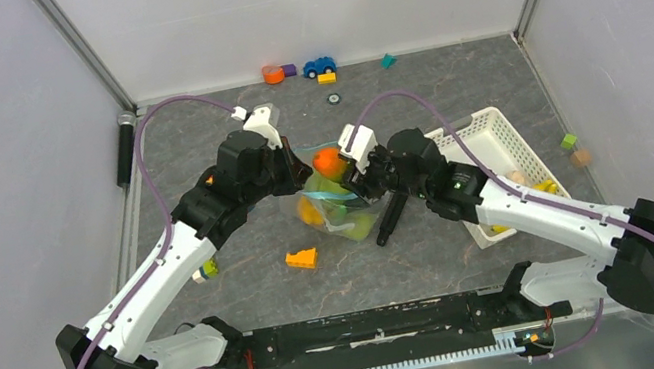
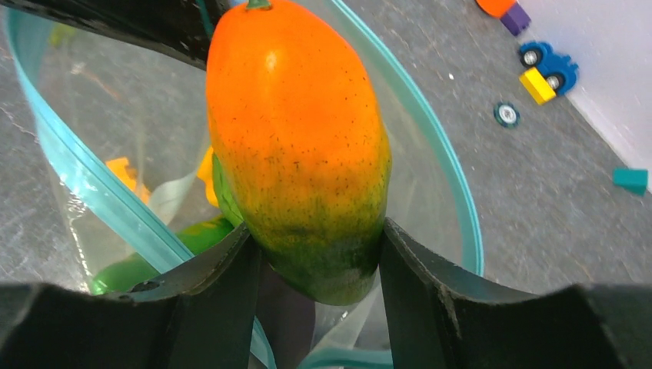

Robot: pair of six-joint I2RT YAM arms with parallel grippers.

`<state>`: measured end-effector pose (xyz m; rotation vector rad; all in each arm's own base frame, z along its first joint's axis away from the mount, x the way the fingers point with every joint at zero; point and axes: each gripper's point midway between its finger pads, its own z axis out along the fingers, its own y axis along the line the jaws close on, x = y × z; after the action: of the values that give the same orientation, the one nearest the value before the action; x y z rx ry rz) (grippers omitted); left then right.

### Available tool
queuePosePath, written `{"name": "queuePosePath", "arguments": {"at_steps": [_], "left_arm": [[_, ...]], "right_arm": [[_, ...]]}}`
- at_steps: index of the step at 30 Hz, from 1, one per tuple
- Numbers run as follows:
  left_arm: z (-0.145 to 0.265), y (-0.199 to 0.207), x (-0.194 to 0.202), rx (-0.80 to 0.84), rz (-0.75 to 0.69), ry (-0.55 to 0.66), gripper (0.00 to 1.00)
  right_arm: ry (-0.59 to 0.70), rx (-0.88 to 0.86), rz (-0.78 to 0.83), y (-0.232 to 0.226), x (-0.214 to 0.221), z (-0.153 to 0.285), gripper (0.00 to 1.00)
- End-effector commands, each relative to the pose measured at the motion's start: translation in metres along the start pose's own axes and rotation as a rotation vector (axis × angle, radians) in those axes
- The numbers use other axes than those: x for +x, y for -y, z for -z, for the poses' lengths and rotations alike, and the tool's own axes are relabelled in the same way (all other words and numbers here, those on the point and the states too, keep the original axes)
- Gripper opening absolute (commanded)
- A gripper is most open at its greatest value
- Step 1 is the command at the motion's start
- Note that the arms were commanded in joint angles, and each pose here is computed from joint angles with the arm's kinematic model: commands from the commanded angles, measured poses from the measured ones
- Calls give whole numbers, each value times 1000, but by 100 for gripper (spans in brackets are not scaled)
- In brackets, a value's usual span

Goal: Place the food in the zip-top bag and seal the zipper
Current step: Place the fake fruit in the zipper food storage bag.

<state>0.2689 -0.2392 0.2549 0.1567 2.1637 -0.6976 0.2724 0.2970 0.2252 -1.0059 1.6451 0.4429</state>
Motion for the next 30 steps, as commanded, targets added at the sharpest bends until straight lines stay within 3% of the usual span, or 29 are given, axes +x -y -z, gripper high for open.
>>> {"name": "queuePosePath", "arguments": {"at_steps": [1, 12, 25, 26, 28, 30], "left_arm": [[10, 15, -20, 64, -22, 70, 4], [8, 18, -18, 81, -16, 63, 3], [8, 19, -18, 86, -20, 61, 4], [9, 19, -19, 86, -24, 63, 4], [8, 17, -19, 75, -25, 66, 4], [6, 16, -17, 71, -24, 60, 4]], "right_arm": [[-24, 91, -13, 20, -16, 16, 43], [-5, 55, 0, 16, -27, 18, 69], [62, 11, 14, 12, -54, 11, 74], [76, 14, 18, 13, -58, 13, 77], [115, 39, 23, 18, -66, 18, 97], [161, 74, 20, 23, -73, 25, 98]]}}
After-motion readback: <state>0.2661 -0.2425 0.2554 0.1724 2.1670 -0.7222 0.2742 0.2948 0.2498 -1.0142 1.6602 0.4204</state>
